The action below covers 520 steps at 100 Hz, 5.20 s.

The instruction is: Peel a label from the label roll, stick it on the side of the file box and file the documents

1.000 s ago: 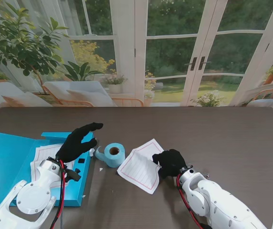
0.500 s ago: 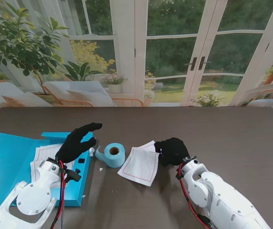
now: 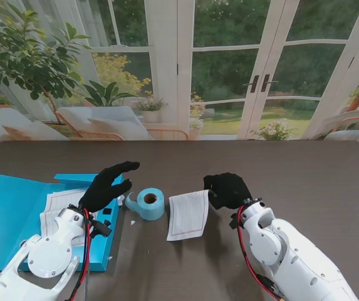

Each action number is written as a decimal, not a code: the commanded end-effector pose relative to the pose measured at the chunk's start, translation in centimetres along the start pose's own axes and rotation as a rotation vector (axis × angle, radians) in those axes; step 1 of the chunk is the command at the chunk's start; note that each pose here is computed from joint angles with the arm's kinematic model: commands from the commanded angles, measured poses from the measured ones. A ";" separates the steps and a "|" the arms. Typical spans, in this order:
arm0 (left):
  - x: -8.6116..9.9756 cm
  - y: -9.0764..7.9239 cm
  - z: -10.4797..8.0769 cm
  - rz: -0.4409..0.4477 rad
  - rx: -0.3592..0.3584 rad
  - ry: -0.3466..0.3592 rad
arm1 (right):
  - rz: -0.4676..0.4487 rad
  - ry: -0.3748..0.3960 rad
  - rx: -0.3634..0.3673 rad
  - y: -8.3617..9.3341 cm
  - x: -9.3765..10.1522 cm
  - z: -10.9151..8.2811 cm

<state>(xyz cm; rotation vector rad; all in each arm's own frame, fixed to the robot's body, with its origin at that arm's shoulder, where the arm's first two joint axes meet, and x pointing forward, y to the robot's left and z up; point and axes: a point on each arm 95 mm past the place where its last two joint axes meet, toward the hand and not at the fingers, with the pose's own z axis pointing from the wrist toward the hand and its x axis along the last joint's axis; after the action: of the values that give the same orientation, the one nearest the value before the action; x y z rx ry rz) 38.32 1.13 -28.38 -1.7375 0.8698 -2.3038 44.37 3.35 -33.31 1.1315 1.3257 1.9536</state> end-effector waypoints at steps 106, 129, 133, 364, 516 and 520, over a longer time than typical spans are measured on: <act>-3.5 3.0 4.4 -0.132 -0.316 -0.076 | 0.174 0.150 -0.289 9.5 5.4 3.1; -3.5 3.6 5.0 -0.203 -0.354 -0.071 | 0.206 0.170 -0.320 10.5 6.8 2.7; -3.5 3.7 5.2 -0.215 -0.359 -0.069 | 0.213 0.172 -0.323 10.5 6.9 2.7; -2.8 4.2 6.1 -0.585 -0.156 0.197 | 0.207 0.096 -0.266 6.0 4.9 2.0; -9.6 -12.0 -10.3 -0.158 0.019 -0.408 | 0.192 0.122 -0.153 6.6 3.7 0.4; -9.9 -12.1 -10.5 -0.154 0.028 -0.425 | 0.195 0.124 -0.147 6.6 3.7 0.4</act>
<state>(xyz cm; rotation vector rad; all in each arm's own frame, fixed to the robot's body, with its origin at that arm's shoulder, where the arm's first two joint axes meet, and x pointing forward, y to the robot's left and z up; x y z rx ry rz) 35.32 18.71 -31.18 -2.1860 0.6740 -1.9287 43.41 3.46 -25.55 1.1086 1.1150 2.2478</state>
